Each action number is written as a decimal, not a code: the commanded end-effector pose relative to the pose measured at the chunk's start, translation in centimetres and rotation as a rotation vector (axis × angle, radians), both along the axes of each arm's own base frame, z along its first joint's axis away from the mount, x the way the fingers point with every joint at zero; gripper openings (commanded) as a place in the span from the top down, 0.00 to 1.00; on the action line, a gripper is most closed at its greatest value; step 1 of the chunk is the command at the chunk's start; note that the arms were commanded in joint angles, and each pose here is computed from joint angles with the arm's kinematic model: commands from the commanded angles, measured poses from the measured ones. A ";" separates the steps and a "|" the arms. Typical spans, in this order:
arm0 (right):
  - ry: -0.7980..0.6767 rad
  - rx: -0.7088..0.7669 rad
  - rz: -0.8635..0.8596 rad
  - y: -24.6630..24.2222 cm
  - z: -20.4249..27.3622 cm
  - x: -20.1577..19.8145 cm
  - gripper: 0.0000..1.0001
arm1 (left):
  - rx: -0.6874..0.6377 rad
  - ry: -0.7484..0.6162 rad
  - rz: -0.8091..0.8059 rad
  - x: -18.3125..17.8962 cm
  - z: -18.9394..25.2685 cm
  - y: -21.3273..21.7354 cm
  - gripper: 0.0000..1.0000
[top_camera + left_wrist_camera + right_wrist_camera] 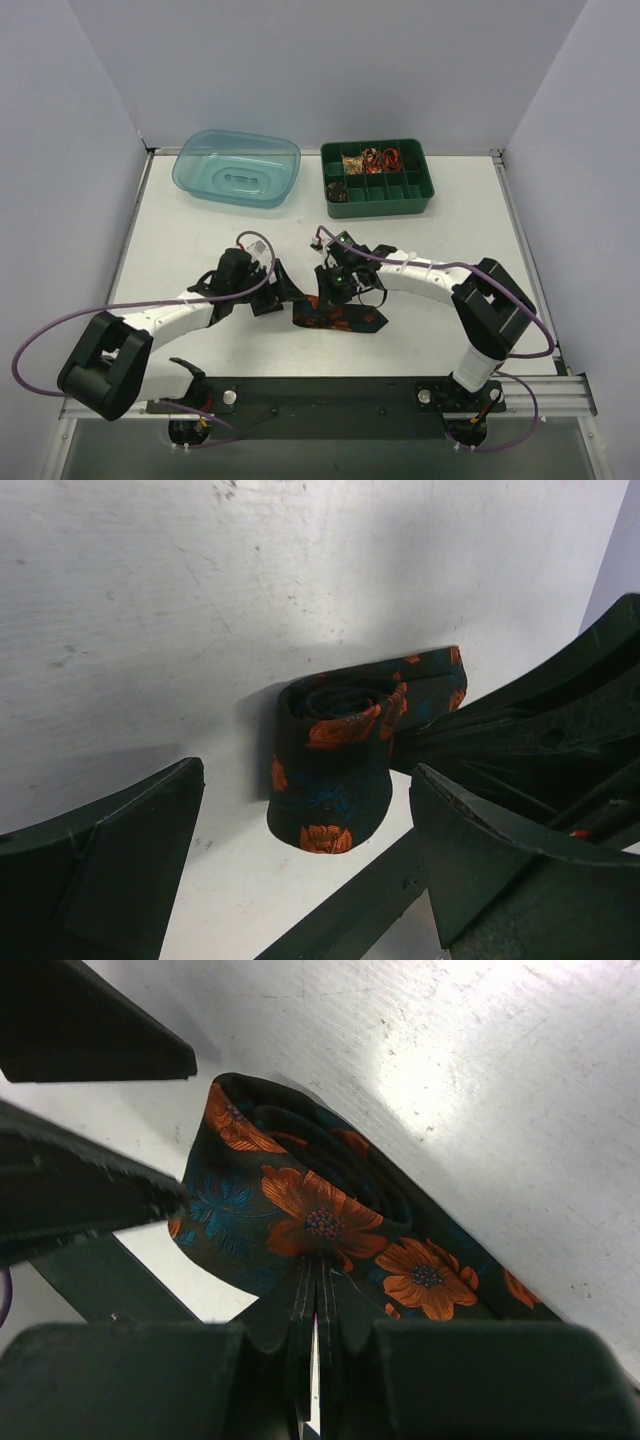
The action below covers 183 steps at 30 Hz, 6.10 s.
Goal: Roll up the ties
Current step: Roll the tie at the center of the board.
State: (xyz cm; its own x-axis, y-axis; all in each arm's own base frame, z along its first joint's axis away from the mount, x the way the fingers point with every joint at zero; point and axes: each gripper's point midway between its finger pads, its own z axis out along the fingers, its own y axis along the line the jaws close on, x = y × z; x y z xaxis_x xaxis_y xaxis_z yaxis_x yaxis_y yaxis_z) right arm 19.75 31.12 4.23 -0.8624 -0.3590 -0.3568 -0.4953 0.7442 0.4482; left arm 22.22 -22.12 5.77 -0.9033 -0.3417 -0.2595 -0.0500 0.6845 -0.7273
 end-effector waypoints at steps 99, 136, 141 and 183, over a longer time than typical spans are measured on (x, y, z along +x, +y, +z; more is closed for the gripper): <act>-0.066 0.006 -0.517 -13.4 1.6 10.0 0.10 | 1.246 -0.172 -0.308 3.9 -3.3 -3.8 1.00; -0.039 -0.011 -0.511 -13.4 0.8 9.9 0.09 | 1.053 -0.301 -0.274 1.5 3.3 -6.9 0.40; -0.032 -0.012 -0.509 -13.3 0.6 9.7 0.09 | 1.035 -0.315 -0.284 0.7 3.7 -7.6 0.39; -0.010 -0.024 -0.507 -13.6 0.2 8.7 0.10 | 0.731 -0.315 -0.310 -2.9 3.3 -14.6 0.35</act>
State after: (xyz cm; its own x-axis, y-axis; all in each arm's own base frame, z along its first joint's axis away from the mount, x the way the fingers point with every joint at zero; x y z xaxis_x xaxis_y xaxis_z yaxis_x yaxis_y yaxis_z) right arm 28.88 17.72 4.19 -0.9239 0.0943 -0.3709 -0.0800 0.9002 0.4281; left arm 19.90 -34.42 7.39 -0.7711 0.3475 -0.5336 0.3506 0.9312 0.0997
